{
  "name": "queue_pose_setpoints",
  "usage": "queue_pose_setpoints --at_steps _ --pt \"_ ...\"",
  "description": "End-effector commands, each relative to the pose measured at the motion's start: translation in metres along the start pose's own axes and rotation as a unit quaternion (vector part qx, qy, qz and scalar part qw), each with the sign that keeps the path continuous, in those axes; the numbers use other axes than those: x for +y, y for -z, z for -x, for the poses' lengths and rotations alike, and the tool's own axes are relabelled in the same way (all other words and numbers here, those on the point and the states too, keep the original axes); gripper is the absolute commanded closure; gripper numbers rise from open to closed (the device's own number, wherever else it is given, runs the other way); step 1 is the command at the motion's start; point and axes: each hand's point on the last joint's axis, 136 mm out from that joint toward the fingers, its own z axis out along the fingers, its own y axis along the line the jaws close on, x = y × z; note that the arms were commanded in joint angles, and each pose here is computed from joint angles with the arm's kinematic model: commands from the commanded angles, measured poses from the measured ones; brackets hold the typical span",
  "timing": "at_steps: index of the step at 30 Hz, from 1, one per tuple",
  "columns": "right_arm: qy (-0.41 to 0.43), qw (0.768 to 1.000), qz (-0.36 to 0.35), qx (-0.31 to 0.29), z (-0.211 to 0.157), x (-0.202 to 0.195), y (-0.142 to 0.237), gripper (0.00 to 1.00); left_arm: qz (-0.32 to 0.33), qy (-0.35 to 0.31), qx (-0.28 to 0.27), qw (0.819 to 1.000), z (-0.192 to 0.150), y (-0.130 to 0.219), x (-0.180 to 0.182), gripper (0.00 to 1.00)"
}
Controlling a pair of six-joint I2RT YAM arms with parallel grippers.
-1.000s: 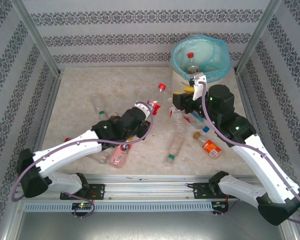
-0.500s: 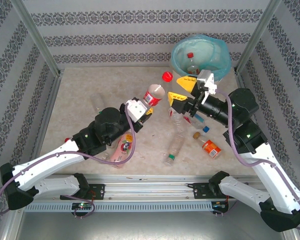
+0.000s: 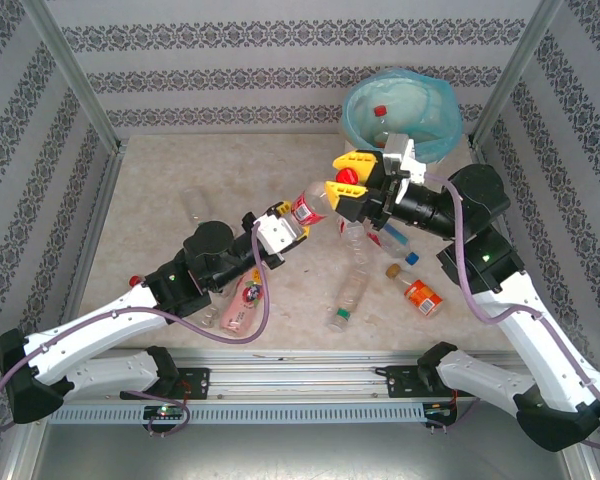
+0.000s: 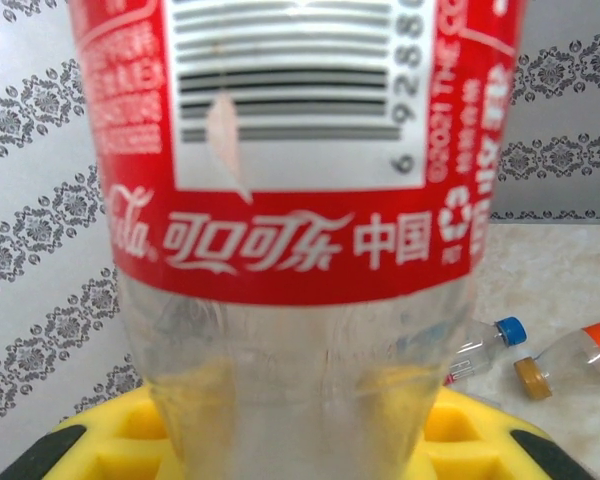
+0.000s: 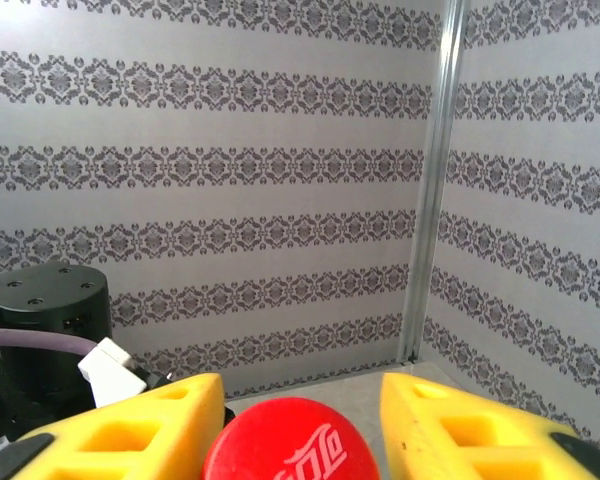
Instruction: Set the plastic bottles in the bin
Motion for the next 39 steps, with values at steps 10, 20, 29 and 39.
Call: queue_pose_setpoints --at_steps 10,20,29,39 --pt "0.023 0.999 0.032 -0.032 0.031 0.016 0.001 0.96 0.041 -0.015 -0.068 0.997 0.035 0.011 0.019 0.75" --pt "0.043 0.990 -0.126 -0.045 0.059 -0.037 0.005 1.00 0.100 -0.012 -0.084 0.991 0.044 0.016 0.042 0.05" --pt "0.109 0.907 -0.406 0.009 0.077 -0.142 0.028 1.00 0.105 0.009 -0.078 0.991 0.050 -0.008 0.044 0.00" --pt "0.117 0.830 -0.534 0.112 0.057 -0.253 0.043 1.00 0.072 0.083 0.069 0.992 0.022 -0.084 0.040 0.00"
